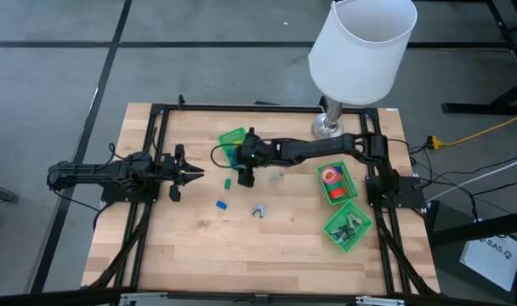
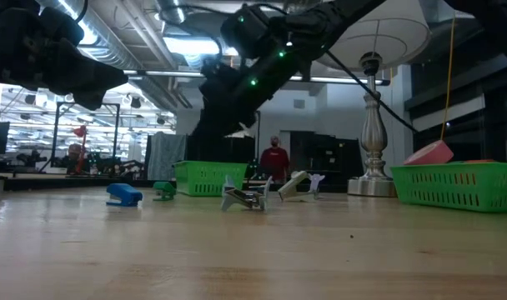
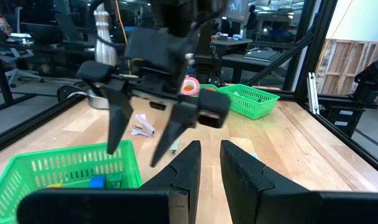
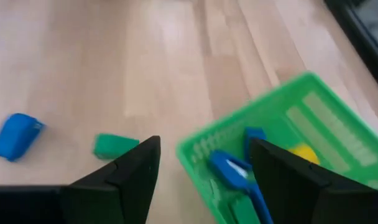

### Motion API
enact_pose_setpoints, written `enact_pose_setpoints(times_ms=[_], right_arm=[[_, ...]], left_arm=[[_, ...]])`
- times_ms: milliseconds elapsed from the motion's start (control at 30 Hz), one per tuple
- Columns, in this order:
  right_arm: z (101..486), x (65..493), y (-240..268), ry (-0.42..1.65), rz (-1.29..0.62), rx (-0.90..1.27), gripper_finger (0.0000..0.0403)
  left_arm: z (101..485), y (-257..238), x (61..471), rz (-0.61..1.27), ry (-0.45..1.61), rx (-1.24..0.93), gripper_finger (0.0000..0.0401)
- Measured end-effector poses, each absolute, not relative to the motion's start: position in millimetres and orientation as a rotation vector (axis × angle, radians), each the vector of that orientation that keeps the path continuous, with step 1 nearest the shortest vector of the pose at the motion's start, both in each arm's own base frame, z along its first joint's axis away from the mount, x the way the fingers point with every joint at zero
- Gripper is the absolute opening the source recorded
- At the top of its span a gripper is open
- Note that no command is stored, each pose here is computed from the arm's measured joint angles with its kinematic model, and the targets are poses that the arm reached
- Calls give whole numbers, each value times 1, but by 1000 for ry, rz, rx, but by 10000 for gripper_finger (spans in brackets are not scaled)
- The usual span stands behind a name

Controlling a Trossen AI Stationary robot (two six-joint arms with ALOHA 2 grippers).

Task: Pick and place Stapler, Stapler remover, tape
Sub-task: Put the green stapler into the top left green bin

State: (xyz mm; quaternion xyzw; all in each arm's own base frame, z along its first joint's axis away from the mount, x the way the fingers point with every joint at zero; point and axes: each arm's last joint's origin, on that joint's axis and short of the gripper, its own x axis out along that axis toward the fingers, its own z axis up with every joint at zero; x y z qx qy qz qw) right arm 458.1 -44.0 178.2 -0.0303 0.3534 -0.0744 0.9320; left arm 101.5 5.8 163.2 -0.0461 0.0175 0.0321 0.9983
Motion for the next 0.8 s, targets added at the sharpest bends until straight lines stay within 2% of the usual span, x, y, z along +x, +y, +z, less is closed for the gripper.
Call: enact_pose_setpoints(times_ms=[233,467,633,800], right_arm=[[181,463,-17,685,-32,-256,252],[188,466,4,647,160,-304,252],[209,467,13,735,247,-415,252],[211,471,13,830,357,-597,249]], left_arm=[[163,6,101,64,35,-92,58],[163,6,101,64,35,-92,58],[163,6,101,64,35,-92,58],[163,6,101,64,35,-92,58]])
